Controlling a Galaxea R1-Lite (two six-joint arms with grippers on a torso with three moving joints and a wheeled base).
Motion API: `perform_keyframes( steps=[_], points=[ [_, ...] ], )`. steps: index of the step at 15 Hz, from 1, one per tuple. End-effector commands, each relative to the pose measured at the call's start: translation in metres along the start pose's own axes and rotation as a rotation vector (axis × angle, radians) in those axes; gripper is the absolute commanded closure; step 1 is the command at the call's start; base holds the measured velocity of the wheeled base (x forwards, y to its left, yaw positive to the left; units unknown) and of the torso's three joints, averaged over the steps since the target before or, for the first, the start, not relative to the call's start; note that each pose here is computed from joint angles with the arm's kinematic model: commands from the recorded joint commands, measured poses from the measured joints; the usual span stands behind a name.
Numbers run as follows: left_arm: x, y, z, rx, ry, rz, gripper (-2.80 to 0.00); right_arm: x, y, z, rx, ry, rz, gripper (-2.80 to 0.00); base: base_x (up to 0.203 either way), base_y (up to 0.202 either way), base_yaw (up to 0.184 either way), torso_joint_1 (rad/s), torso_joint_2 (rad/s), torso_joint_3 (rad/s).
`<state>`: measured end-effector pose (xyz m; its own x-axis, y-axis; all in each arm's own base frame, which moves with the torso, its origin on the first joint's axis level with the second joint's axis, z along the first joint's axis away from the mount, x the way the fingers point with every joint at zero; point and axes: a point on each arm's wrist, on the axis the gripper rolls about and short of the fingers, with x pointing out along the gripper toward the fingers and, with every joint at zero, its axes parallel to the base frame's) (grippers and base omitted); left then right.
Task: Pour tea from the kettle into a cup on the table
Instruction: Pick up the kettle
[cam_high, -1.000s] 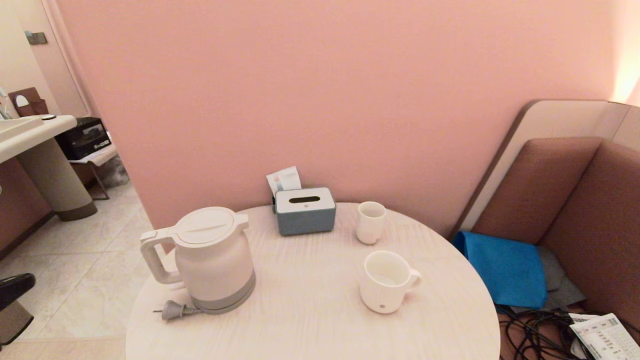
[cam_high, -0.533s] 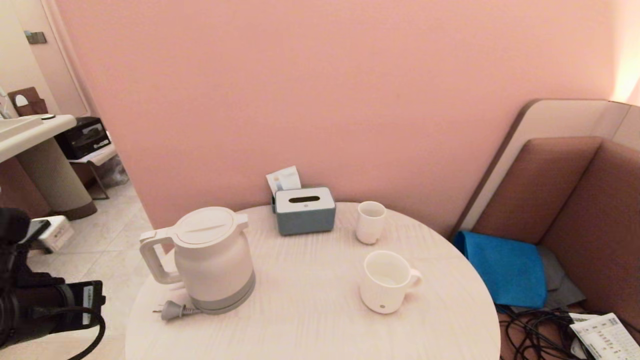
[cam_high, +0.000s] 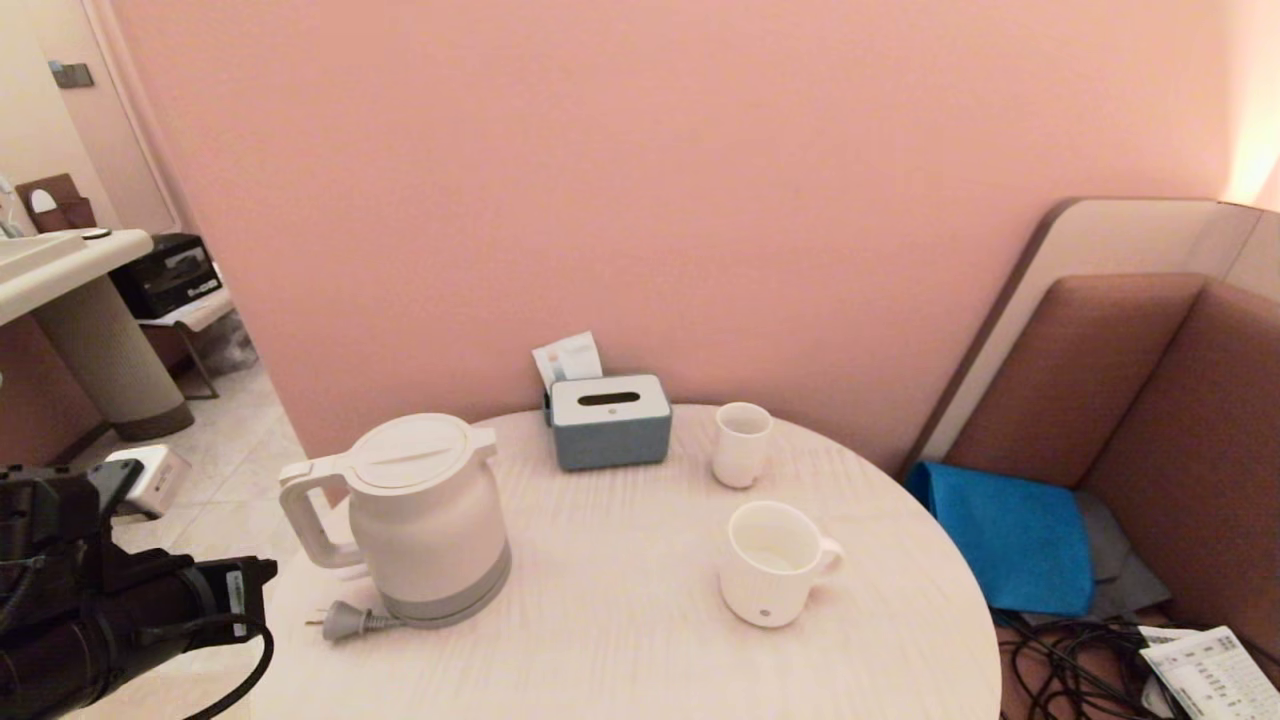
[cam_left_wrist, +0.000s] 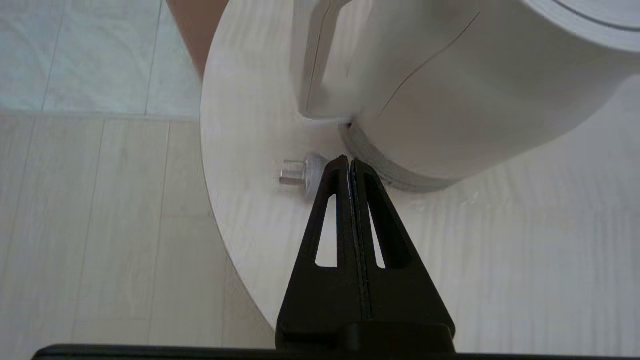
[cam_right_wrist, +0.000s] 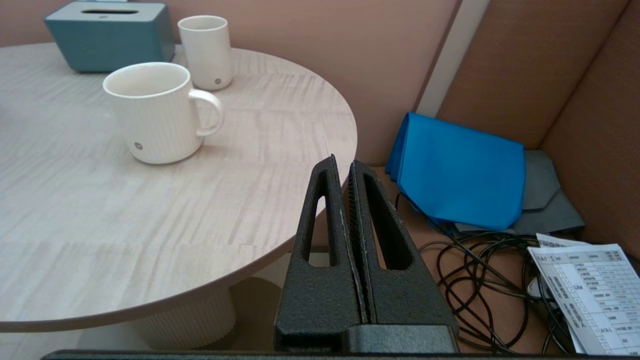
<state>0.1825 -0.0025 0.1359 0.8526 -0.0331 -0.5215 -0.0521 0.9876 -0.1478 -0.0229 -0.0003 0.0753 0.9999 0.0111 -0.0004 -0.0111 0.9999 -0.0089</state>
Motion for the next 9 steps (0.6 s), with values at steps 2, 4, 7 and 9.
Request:
perform_keyframes(
  steps=[2, 4, 7, 9],
  points=[
    [0.009, 0.000, 0.001, -0.003, 0.020, 0.004, 0.00, 0.000, 0.000, 0.000, 0.000, 0.001, 0.001, 0.00, 0.000, 0.000, 0.000, 0.000, 0.00, 0.000],
    [0.020, 0.000, 0.002, -0.003, 0.045, 0.012, 0.00, 0.000, 0.000, 0.000, 0.000, 0.001, 0.001, 0.00, 0.000, 0.000, 0.000, 0.000, 0.00, 0.000],
    [0.026, 0.000, 0.006, -0.001, 0.033, 0.021, -2.80, 0.000, 0.000, 0.000, 0.000, 0.001, 0.000, 0.00, 0.000, 0.000, 0.000, 0.000, 0.00, 0.000],
    [0.029, 0.001, 0.005, -0.002, 0.044, 0.023, -2.80, 0.000, 0.000, 0.000, 0.000, 0.001, 0.000, 0.00, 0.000, 0.000, 0.000, 0.000, 0.00, 0.000]
  ],
)
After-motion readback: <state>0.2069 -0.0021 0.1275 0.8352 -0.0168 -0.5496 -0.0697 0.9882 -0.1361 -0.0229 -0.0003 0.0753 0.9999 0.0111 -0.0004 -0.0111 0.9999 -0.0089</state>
